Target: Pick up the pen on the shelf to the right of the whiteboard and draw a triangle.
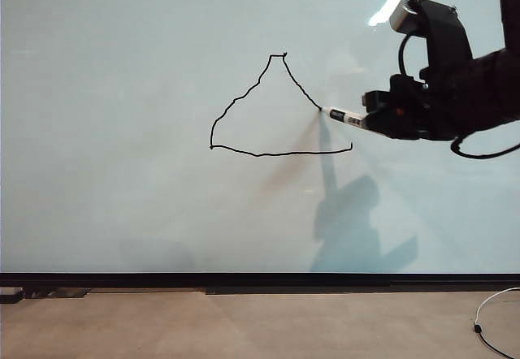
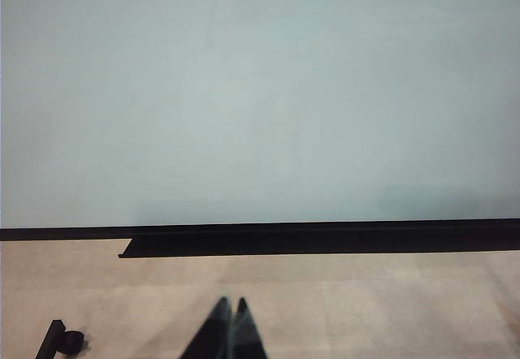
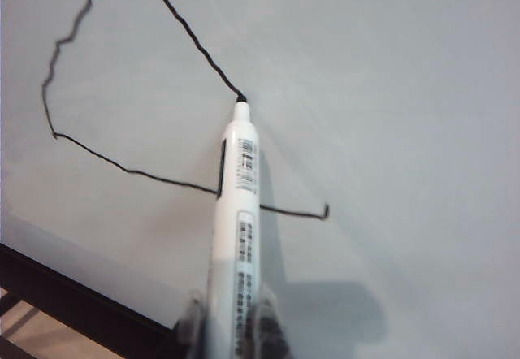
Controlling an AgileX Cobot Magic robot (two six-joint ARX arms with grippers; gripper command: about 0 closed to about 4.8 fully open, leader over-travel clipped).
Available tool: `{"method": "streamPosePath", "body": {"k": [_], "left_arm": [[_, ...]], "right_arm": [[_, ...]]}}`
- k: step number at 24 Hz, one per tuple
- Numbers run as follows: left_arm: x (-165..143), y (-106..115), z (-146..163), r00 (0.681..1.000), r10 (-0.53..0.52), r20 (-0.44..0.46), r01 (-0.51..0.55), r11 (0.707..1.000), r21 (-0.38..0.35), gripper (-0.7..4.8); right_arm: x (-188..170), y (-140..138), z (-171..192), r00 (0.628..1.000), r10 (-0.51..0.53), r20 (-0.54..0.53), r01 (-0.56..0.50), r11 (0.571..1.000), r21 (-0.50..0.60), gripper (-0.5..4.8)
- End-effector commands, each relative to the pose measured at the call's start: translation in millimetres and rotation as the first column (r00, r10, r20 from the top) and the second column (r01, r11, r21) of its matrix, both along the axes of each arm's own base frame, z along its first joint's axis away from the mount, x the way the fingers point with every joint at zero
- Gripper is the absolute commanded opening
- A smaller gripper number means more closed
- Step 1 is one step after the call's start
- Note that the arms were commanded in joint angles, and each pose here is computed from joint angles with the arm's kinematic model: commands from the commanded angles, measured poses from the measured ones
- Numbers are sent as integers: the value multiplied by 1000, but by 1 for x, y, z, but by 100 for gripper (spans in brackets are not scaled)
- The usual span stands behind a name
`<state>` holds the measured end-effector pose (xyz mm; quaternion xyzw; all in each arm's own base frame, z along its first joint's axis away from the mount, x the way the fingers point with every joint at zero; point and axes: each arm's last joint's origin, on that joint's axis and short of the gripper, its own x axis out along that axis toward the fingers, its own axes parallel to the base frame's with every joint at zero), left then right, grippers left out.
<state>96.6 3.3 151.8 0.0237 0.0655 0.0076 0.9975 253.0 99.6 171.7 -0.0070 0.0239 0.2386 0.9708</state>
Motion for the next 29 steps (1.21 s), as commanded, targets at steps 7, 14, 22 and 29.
{"method": "streamPosePath", "body": {"k": [7,14,22,29], "left_arm": [[0,0,2,1000,0,11,0,1000,1,-5],[0,0,2,1000,-1,12,1,1000,1,-5],[0,0,2,1000,0,12,0,1000,1,-5],[0,0,2,1000,-1,11,1,1000,1,-5]], "right_arm": [[2,-6,-2,998,-59,-25,58,998,-8,-5],[2,-10,-5,997,-71,-44,70,997,-21,-5],[1,-15,-12,993,-93,-76,89,995,-48,-4],[-2,-20,-16,990,-109,-90,104,993,-58,-5]]}}
